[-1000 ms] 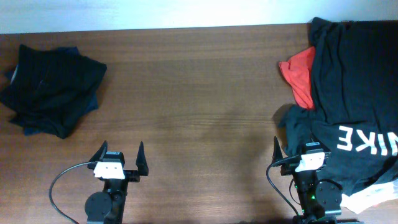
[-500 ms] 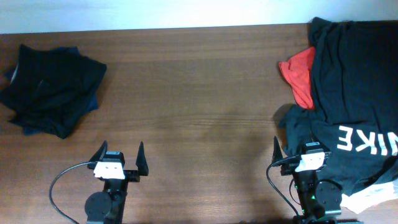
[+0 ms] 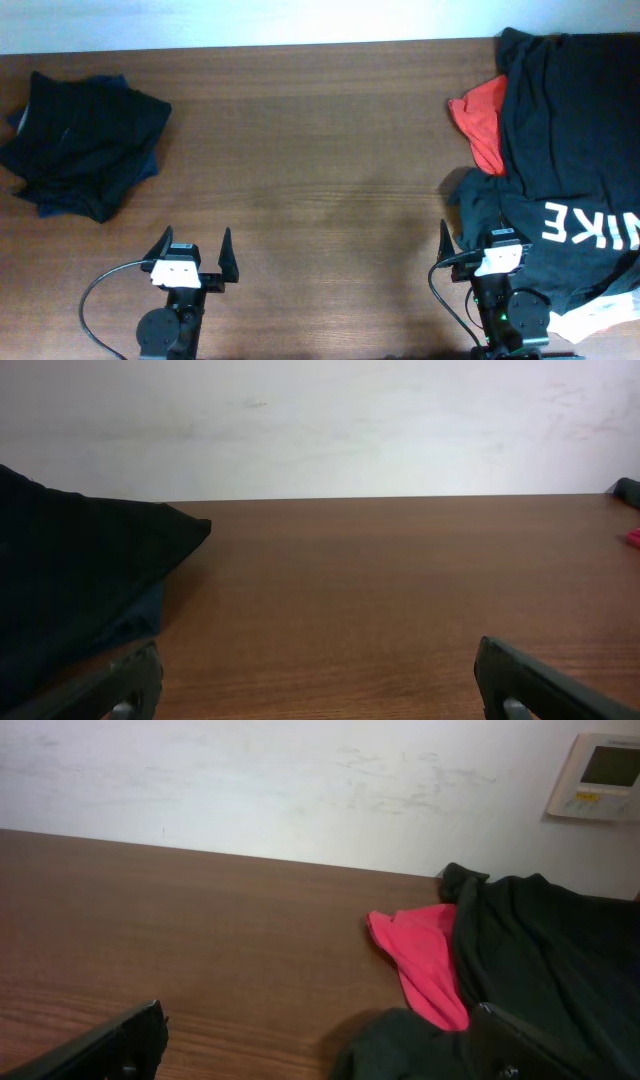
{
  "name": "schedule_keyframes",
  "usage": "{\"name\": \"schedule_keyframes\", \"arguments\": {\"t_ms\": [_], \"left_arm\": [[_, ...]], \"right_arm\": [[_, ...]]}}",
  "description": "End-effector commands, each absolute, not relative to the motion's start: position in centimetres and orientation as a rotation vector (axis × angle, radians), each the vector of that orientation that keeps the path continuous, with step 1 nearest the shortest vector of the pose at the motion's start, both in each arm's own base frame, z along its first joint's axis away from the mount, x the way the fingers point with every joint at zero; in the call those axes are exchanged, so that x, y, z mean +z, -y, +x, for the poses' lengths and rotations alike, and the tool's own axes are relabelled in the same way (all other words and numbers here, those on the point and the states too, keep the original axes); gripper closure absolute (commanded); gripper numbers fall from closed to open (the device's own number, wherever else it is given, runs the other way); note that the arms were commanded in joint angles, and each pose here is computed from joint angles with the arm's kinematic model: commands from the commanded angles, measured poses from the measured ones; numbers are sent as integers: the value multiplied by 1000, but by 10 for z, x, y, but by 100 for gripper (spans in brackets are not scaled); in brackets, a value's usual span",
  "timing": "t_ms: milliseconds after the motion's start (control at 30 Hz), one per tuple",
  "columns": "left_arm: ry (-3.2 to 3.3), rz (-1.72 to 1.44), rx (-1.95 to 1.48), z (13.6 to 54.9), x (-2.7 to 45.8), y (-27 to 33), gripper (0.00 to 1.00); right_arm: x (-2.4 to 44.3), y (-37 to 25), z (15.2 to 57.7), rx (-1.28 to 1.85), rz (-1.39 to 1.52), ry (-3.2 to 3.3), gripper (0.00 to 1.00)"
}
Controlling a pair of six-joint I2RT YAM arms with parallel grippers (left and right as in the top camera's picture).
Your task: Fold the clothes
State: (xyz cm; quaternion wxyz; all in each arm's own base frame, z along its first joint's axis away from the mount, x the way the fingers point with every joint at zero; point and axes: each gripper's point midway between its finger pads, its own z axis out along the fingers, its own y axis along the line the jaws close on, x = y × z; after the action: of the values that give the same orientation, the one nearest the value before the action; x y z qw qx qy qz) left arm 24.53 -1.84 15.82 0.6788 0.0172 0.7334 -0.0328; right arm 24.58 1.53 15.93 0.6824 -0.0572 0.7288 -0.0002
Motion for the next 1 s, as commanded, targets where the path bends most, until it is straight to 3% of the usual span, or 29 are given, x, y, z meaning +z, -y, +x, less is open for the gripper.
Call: {"name": "schedule_keyframes", "arguments": {"t_ms": [0,333,533,800,967], "left_arm": [[-1651,56,-74,245,156,20,1],[-1661,57,-73,245,182,20,1],[-1895,65,-67,274,202,22,1],[-2339,78,-51,309,206,25,1],[-2438,80,-47,313,192,25,1]], "right_arm": [[157,-15,246,9,-111,-1640,1],[205,-15,240,108,-13,-1579,1],[236,-15,249,108,-5,-1817,1],[240,-15,271,98,17,-2330,1],[196,1,286,-29,65,-2534,1]]}}
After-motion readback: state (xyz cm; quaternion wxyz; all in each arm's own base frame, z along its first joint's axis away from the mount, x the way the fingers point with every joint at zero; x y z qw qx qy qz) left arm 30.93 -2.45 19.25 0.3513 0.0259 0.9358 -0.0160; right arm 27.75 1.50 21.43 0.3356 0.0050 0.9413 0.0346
